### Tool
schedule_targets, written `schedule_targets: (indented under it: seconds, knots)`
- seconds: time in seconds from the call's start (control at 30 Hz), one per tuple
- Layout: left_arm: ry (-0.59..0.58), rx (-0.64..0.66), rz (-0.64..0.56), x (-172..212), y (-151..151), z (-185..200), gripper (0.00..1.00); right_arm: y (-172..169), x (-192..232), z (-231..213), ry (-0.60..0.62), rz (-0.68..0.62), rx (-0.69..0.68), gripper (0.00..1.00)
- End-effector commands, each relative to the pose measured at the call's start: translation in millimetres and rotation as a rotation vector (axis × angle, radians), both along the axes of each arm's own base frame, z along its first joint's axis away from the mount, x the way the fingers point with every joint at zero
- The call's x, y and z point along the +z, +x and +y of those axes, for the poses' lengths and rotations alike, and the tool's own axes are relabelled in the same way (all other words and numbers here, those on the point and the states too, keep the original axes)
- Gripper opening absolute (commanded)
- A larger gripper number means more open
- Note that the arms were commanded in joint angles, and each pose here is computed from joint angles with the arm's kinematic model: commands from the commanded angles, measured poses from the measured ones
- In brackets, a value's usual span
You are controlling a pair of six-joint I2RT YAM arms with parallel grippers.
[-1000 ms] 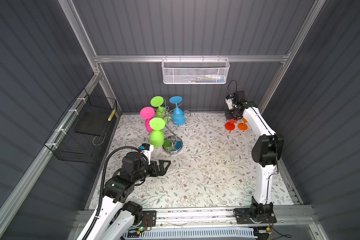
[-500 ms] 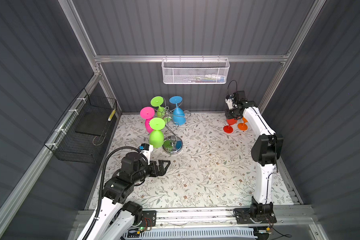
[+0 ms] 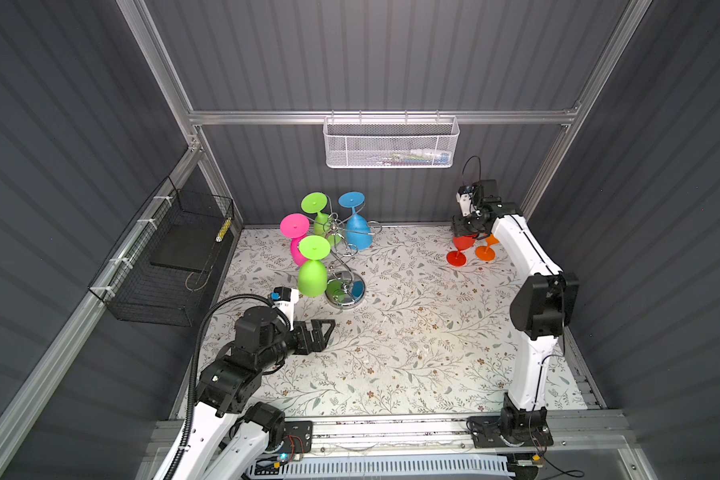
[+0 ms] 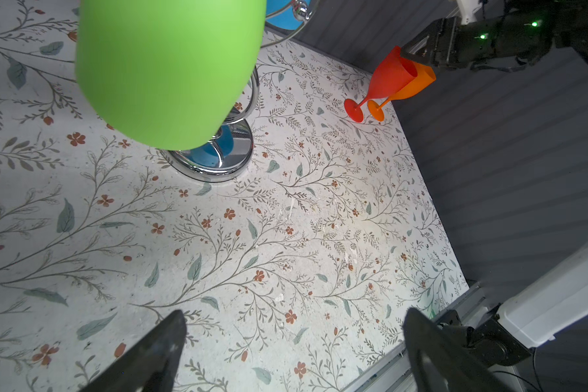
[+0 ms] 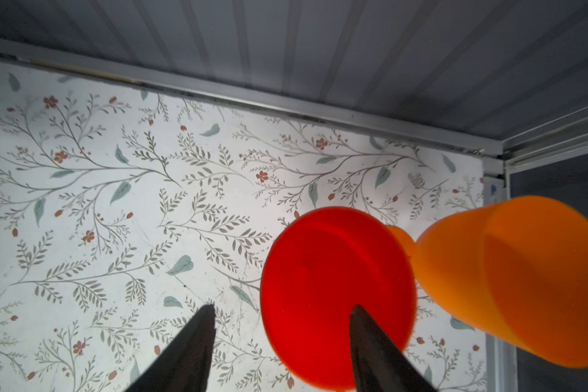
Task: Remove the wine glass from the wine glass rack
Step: 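Set the red glass upright beside the orange glass and open the right gripper, then move the left gripper toward the rack while right gripper withdraws from the glasses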
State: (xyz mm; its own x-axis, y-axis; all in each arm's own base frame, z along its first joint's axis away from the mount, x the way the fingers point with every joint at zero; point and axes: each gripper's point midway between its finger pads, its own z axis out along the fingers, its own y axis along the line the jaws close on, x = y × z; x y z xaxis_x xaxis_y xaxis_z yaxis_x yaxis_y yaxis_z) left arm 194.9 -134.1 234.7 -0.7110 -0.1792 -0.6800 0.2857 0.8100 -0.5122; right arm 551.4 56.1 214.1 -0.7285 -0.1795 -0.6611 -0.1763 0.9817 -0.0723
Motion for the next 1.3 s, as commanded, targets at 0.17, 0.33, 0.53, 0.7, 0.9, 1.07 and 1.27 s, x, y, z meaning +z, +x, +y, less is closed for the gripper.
schedule_targets:
  seconds: [0.17,0.33,0.53,0.7,0.9,1.07,1.27]
  knots:
    - [0.011,0.071,0.039,2.9,0.0,10.7,1.00,-35.1,66.8,10.6,0.060,-0.255,-0.119,0.71]
    - [0.007,0.107,0.051,9.0,0.3,15.2,1.00,-63.7,84.3,31.0,0.152,-0.348,-0.141,0.72]
    - [-0.033,0.147,0.053,24.2,0.6,17.8,1.00,-97.5,105.8,64.5,0.242,-0.417,-0.090,0.73]
    - [-0.066,0.195,0.051,42.1,3.4,21.4,1.00,-123.5,113.8,87.9,0.314,-0.443,-0.030,0.73]
    - [-0.031,0.248,0.049,56.4,2.8,33.1,1.00,-128.9,122.1,114.0,0.474,-0.403,0.028,0.73]
    - [0.015,0.294,0.020,64.2,3.7,45.5,1.00,-126.1,130.7,145.2,0.581,-0.356,0.080,0.71]
    - [0.058,0.330,0.013,84.2,15.3,50.0,1.00,-131.2,143.3,172.4,0.638,-0.357,0.136,0.70]
